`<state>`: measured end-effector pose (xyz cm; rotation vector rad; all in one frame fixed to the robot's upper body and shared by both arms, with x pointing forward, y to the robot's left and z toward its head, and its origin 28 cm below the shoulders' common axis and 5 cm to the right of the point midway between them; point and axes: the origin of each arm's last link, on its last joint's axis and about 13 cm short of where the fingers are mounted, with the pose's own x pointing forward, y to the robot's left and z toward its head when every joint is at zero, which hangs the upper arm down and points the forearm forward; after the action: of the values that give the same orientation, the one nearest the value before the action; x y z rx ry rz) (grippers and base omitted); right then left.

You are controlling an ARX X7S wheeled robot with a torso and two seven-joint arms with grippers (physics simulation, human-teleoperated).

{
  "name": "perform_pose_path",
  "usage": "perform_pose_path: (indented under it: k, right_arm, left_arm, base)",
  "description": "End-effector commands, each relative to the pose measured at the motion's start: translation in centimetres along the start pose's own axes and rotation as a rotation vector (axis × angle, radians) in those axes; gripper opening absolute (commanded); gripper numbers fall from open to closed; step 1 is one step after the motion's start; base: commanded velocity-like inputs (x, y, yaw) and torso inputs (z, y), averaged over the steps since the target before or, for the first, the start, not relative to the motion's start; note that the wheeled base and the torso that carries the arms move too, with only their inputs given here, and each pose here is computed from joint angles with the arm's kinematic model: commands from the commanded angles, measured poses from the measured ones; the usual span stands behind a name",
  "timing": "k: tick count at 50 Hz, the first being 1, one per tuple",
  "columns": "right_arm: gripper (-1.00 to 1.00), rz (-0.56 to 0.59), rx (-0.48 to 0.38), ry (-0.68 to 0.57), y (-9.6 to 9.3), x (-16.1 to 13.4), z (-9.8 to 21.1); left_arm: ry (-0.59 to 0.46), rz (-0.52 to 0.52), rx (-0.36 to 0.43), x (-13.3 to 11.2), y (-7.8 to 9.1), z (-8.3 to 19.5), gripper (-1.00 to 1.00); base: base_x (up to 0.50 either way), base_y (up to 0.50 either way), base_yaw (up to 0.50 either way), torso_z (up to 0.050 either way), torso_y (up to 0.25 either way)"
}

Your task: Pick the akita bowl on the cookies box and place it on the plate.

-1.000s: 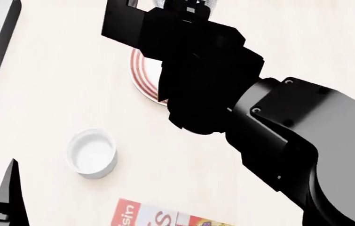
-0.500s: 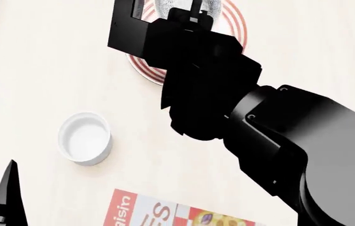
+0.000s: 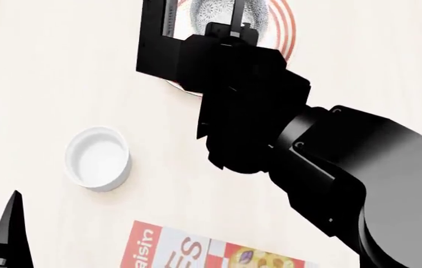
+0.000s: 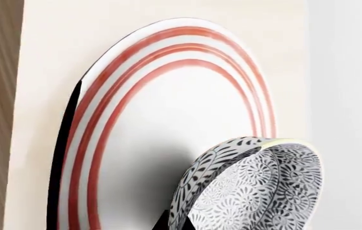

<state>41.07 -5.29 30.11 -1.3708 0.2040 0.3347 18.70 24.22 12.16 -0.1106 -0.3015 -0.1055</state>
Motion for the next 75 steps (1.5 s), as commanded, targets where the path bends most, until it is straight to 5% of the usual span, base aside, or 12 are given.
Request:
perform_pose_path:
  k: [1, 32, 33, 53, 65, 75]
  right_arm:
    - [-1.0, -0.018, -0.025, -0.002, -0.3, -0.1, 0.1]
    - [-1.0, 0.023, -0.028, 0.011, 0.7, 0.4, -0.1]
    - [1.0, 0.02, -0.029, 0.011, 0.7, 0.4, -0.1]
    - [1.0, -0.008, -0.025, -0.003, -1.2, -1.7, 0.0]
    - [1.0, -0.03, -0.069, -0.032, -2.4, -7.3, -0.6]
    - [1.0, -0.06, -0.098, -0.124, -0.3, -12.6, -2.7]
  left_arm:
    - [0.006, 0.008, -0.013, 0.0, 0.1, 0.0, 1.0]
    - [0.016, 0.013, -0.013, 0.0, 0.1, -0.2, 1.0]
    - [0.016, 0.013, -0.013, 0.0, 0.1, -0.2, 1.0]
    - [0.013, 0.009, -0.012, 0.0, 0.0, 0.0, 1.0]
    - [0.01, 0.011, -0.005, -0.1, 0.0, 0.2, 1.0]
    - [-0.005, 0.013, 0.007, -0.1, -0.1, 0.7, 1.0]
  base:
    - [0.0, 0.0, 0.0, 0.0, 0.0]
    - [0.0, 0.0, 0.0, 0.0, 0.0]
    - [0.0, 0.0, 0.0, 0.0, 0.0]
    - [0.0, 0.0, 0.0, 0.0, 0.0]
    - [0.0, 0.0, 0.0, 0.0, 0.0]
    - [0.0, 0.0, 0.0, 0.0, 0.0]
